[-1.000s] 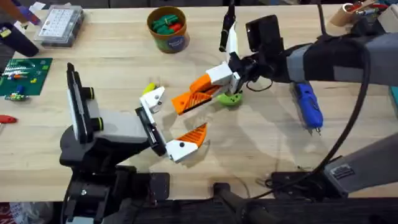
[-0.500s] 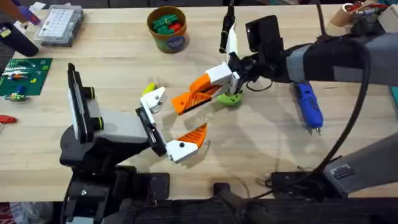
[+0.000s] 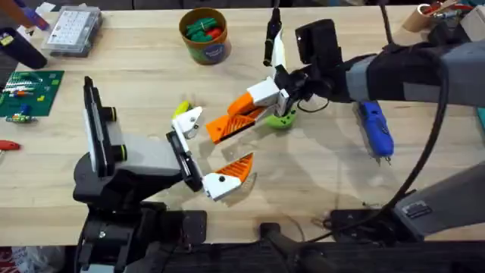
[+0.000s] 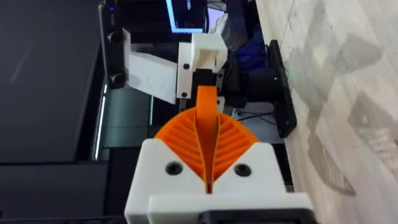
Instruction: Pick up the gripper from the table and insert it into the empty holder that is missing its gripper. Then pick up a screw, insert it into the mounting hole, and use the screwdriver to tighten it. Finally, clean up the table by picking up the vegetable and placing it into the bucket.
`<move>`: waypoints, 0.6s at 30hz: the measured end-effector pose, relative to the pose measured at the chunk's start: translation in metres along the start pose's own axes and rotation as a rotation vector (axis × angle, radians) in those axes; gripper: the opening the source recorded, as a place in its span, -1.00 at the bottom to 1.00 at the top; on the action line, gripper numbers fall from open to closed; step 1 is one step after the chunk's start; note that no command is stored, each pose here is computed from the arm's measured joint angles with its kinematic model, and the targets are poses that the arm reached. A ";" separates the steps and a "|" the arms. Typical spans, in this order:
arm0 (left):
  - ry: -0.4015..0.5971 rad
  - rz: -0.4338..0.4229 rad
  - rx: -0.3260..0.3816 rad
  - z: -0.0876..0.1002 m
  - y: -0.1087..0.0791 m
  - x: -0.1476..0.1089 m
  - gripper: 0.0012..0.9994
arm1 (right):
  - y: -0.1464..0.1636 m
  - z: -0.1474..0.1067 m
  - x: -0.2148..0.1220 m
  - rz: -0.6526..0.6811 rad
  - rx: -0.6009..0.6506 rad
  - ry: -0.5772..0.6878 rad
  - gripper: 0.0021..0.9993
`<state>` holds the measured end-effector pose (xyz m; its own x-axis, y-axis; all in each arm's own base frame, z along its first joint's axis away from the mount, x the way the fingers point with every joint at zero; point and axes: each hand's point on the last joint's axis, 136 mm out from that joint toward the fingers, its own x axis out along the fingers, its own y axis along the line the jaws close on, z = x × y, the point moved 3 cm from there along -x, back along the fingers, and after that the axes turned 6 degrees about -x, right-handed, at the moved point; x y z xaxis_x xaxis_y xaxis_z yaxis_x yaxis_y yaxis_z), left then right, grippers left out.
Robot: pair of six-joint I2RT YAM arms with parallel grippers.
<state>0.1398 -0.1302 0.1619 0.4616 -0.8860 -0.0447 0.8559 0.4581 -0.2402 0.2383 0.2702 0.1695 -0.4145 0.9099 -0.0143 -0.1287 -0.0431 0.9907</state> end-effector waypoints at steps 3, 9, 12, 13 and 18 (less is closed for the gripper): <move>0.002 -0.006 0.006 0.000 -0.001 0.000 0.97 | 0.003 0.001 0.005 0.003 -0.016 0.013 -0.97; 0.002 -0.008 0.010 0.000 -0.001 0.000 0.97 | 0.008 0.001 0.015 0.006 -0.015 0.040 -0.97; 0.002 -0.008 0.010 0.000 -0.001 0.000 0.97 | 0.007 0.000 0.017 0.002 -0.001 0.042 -0.97; 0.002 -0.008 0.010 0.000 -0.001 0.000 0.97 | 0.007 0.001 0.017 -0.002 0.002 0.040 -0.97; 0.002 -0.008 0.010 0.000 -0.001 0.000 0.97 | 0.003 0.004 0.018 -0.031 0.017 0.013 -0.97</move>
<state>0.1387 -0.1308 0.1618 0.4538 -0.8900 -0.0449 0.8621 0.4513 -0.2305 0.2344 0.2884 0.1725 -0.4223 0.9053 -0.0469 -0.1268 -0.0077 0.9919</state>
